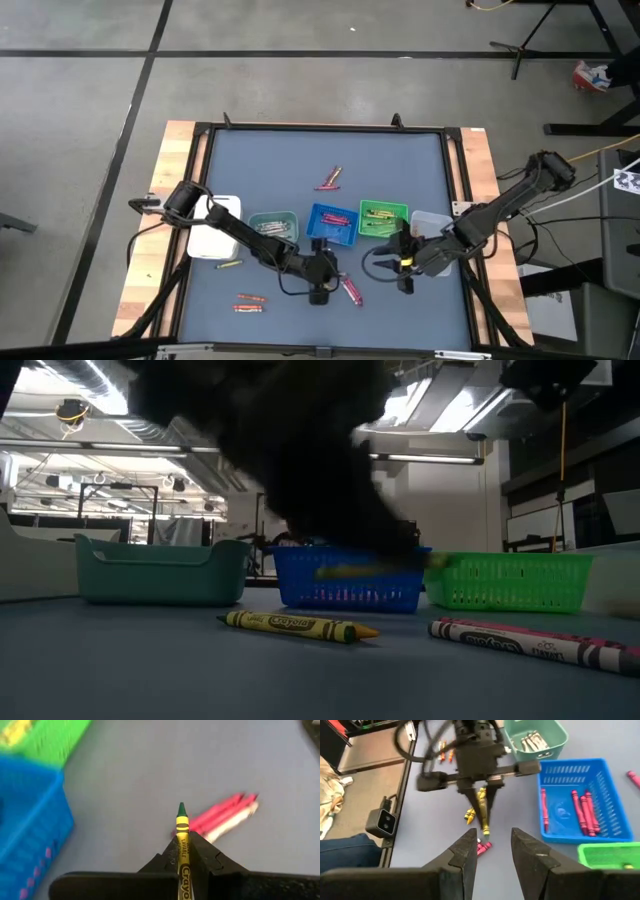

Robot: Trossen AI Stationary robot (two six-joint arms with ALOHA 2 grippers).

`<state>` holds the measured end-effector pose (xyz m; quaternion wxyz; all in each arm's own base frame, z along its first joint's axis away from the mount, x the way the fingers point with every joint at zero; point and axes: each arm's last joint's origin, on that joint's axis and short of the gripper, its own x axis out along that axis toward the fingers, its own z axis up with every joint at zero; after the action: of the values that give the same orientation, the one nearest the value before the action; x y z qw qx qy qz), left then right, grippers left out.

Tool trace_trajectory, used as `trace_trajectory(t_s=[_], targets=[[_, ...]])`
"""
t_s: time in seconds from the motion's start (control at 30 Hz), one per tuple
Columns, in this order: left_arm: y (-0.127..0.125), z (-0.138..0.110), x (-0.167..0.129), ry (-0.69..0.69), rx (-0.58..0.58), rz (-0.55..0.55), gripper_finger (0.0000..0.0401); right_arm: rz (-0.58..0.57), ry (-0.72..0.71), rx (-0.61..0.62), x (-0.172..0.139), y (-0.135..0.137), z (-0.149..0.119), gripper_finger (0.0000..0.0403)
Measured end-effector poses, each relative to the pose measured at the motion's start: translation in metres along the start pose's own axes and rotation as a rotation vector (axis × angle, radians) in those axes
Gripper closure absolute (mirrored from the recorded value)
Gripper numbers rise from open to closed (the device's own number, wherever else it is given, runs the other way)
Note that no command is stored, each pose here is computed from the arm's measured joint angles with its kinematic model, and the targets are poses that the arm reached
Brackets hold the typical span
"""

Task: Sort crayons
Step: Put the green crayon into the green bin

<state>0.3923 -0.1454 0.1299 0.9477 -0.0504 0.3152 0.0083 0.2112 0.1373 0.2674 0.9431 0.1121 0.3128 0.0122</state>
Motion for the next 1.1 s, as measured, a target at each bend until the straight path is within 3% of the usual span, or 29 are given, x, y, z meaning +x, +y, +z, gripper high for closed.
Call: trace_trajectory(t_s=[0.23, 0.5, 0.73, 1.1], targets=[[0.003, 0.043, 0.0, -0.14, -0.011, 0.077, 0.0397, -0.019, -0.013, -0.003, -0.015, -0.007, 0.003, 0.0285], [0.038, 0.09, 0.0, -0.414, -0.017, 0.153, 0.0397, -0.071, -0.085, -0.084, -0.021, -0.006, 0.012, 0.0285], [0.08, 0.101, 0.005, -0.442, -0.064, 0.196, 0.0397, -0.062, -0.127, -0.193, -0.029, -0.001, 0.026, 0.0285], [0.096, 0.106, 0.006, -0.463, -0.079, 0.199, 0.0396, -0.145, -0.173, -0.305, -0.031, -0.002, 0.031, 0.0285]])
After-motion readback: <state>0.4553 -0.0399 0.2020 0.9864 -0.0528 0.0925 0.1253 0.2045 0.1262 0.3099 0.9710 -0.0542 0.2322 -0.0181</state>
